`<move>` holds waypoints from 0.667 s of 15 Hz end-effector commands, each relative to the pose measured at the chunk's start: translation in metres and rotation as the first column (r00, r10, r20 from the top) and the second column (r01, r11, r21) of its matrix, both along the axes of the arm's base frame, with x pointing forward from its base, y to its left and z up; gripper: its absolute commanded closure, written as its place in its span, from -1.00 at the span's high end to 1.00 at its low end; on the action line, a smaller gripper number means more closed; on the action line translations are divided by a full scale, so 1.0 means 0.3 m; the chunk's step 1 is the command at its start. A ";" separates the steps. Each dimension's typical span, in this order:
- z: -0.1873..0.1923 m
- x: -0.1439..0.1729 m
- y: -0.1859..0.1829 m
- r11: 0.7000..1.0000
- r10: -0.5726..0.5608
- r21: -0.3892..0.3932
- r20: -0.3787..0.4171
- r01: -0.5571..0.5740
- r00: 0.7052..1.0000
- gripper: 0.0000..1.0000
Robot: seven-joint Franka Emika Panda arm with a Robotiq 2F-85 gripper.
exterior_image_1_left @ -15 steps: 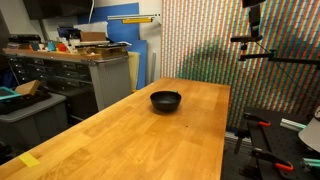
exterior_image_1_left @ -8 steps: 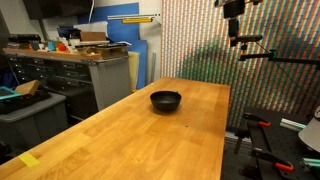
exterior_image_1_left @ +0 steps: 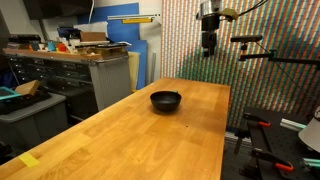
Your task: Put the green cube in the black bowl
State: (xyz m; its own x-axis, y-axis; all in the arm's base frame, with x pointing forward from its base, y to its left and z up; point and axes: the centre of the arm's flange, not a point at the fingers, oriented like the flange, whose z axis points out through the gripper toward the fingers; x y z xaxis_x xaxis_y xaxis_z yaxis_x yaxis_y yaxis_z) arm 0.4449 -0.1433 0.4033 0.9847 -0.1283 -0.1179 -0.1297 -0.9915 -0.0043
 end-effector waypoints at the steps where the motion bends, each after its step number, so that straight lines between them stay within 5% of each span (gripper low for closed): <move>1: -0.073 0.153 -0.038 0.999 -0.047 0.014 0.016 0.047 0.999 1.00; 10: -0.303 0.390 -0.141 0.997 -0.069 -0.023 0.090 0.072 0.994 1.00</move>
State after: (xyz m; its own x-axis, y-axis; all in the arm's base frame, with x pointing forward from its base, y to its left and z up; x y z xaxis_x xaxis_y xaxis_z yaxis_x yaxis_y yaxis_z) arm 0.5301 -0.1693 0.3253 0.9805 -0.1888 -0.0546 -0.1888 -0.9820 0.0064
